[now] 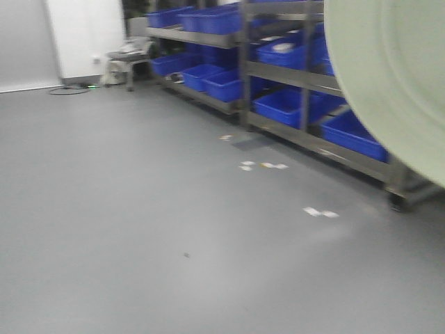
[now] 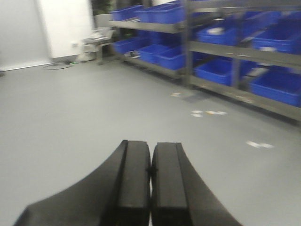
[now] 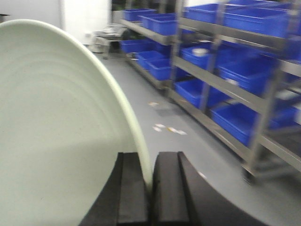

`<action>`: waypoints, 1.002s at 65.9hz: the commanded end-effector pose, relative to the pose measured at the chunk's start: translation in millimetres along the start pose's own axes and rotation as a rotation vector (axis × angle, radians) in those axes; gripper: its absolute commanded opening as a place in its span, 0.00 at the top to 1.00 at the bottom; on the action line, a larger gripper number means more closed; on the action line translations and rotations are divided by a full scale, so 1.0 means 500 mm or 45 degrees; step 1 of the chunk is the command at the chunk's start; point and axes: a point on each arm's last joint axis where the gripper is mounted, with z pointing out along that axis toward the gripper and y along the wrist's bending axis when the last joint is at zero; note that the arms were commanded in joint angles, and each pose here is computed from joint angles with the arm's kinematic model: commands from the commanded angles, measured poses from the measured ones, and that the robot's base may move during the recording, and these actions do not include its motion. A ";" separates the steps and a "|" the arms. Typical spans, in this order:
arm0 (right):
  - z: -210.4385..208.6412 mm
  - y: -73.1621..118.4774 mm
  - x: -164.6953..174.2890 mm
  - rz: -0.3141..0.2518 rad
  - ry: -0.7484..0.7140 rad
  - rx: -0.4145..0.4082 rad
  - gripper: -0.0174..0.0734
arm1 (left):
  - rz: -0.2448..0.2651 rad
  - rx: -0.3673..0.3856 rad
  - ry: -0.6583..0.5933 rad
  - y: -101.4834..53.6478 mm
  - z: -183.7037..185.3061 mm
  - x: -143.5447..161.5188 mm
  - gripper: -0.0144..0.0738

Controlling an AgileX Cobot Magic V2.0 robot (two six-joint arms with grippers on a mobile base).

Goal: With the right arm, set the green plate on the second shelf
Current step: 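Drive the base to the shelf rack holding the plate in the right gripper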

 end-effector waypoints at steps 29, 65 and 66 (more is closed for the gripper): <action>-0.003 0.000 -0.037 0.003 -0.157 -0.007 0.75 | -0.021 0.002 -0.076 -0.001 0.001 0.011 0.69; -0.003 0.000 -0.036 0.003 -0.151 -0.007 0.75 | -0.021 0.002 -0.073 -0.001 0.001 0.011 0.69; -0.003 0.000 -0.036 0.003 -0.151 -0.007 0.75 | -0.021 0.002 -0.073 -0.001 0.001 0.011 0.69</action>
